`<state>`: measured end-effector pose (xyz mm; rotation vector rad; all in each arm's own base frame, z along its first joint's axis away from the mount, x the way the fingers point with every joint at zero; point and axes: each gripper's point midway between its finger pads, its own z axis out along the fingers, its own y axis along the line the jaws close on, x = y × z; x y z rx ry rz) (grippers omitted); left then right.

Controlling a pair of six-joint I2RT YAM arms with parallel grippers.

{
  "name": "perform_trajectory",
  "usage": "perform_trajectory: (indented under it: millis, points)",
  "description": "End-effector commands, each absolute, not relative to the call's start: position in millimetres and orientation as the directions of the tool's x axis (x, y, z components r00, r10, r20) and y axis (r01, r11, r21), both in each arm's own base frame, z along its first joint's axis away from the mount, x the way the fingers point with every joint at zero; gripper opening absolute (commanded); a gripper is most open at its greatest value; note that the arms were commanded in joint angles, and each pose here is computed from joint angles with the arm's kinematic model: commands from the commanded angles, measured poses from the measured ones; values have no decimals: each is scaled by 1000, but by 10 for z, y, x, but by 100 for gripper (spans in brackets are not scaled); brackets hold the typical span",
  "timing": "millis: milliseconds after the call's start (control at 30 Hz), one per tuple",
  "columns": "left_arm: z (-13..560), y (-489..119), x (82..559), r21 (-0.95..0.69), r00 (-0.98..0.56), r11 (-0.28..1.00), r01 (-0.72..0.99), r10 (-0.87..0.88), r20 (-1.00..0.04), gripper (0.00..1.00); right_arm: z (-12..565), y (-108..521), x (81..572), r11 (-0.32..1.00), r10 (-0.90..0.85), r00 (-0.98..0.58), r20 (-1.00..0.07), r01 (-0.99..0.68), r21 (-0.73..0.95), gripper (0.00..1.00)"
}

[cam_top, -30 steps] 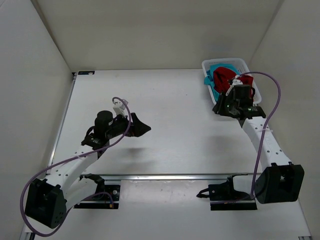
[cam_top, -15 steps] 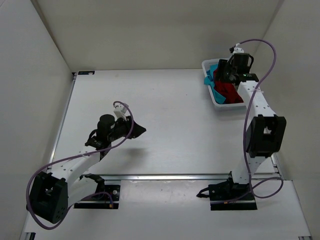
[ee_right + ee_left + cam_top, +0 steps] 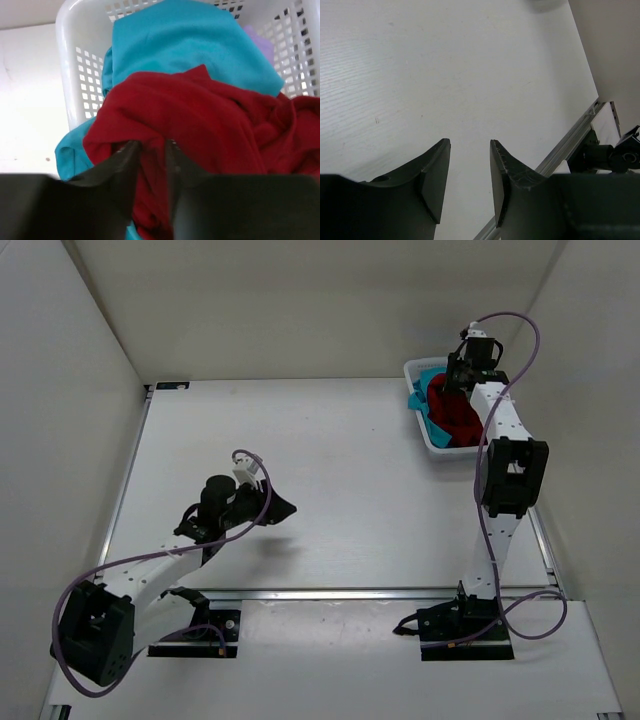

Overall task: Fold and stack the t-shirts
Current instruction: Grab crumpled tshirt from bin with the right arm

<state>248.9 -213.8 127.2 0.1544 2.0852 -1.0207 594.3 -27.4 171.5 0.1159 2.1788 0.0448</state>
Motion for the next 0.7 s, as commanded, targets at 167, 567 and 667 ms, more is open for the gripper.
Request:
perform_trajectory:
  millis: [167,567,667]
  points:
    - [1452,-2145,2591,-608,-640,668,428,-251,-726,47,2480,-271,5939,994,104,-434,-895,85,74,0]
    - [2180,-2181,2766,-609,-564,619,496,-304,-768,48,5439,1103,4239,987,-87,153,-984,-123,-106,0]
    - [2241,-1955,2857,-637,-549,621,457,-366,-751,47,5600,1568,3971,963,-124,219,-968,-208,-171,0]
